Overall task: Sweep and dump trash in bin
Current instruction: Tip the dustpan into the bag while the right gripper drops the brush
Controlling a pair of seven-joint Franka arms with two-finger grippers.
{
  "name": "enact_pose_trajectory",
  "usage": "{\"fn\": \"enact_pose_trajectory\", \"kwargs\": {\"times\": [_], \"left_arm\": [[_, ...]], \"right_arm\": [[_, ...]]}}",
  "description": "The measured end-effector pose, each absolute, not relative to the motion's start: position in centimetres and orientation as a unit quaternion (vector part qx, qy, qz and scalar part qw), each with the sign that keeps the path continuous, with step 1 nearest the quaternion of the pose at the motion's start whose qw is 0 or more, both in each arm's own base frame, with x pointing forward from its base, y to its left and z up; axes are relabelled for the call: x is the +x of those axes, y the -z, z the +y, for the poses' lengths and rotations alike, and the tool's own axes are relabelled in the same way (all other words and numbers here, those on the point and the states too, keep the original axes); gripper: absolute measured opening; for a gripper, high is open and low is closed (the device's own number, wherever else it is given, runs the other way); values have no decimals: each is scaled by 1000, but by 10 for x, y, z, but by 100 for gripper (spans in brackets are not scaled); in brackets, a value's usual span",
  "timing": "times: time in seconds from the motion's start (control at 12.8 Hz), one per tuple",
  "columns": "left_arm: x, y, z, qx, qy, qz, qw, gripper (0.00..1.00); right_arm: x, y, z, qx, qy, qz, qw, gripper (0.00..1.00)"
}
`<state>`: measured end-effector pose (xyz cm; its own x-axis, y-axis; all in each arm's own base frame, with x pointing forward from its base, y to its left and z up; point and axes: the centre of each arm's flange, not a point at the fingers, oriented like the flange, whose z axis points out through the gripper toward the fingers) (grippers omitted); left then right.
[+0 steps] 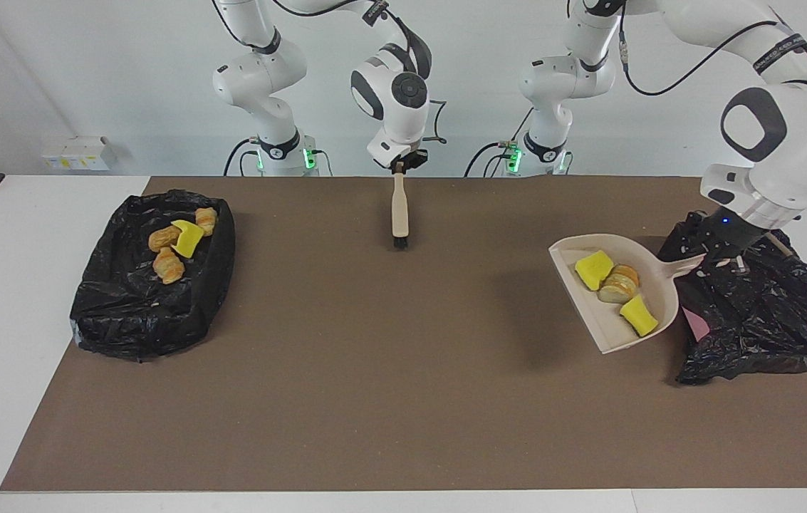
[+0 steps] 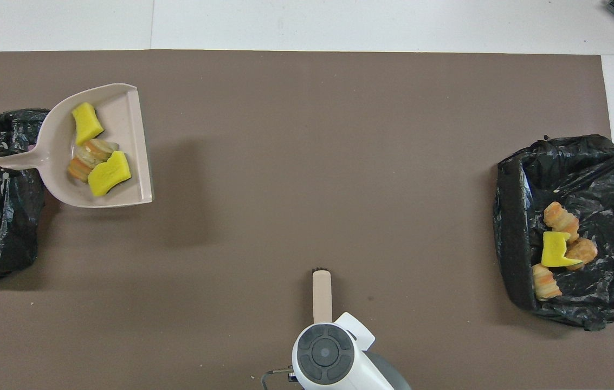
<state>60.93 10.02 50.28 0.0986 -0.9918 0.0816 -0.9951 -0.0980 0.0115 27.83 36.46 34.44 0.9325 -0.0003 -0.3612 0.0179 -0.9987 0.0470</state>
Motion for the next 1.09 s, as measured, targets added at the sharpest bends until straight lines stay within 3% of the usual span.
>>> {"fn": "enact_pose_trajectory", "kwargs": {"times": [0.16,0.23,0.47,0.62,0.7,1.09], "left_arm": [[598,-503,154,722,-30,-690,28,31],[591,-505,181,716,-32,-697,25,31],[562,-512,265,699,-36,-714,2,31],[548,-518,307,683,-30,-729,-35,31],[544,-521,321,681,-20,-730,-55,31],[548,-533,340,682,96,-709,-152,31]], "right_arm": [[278,-340,364,983,181,4,23,26],[278,-340,365,983,180,4,22,34],[285,-345,369,987,161,1,5,68],[315,-361,366,991,133,-9,-15,93],[339,-372,358,993,115,-12,-21,100],[418,-418,324,999,36,-21,-18,100]]}}
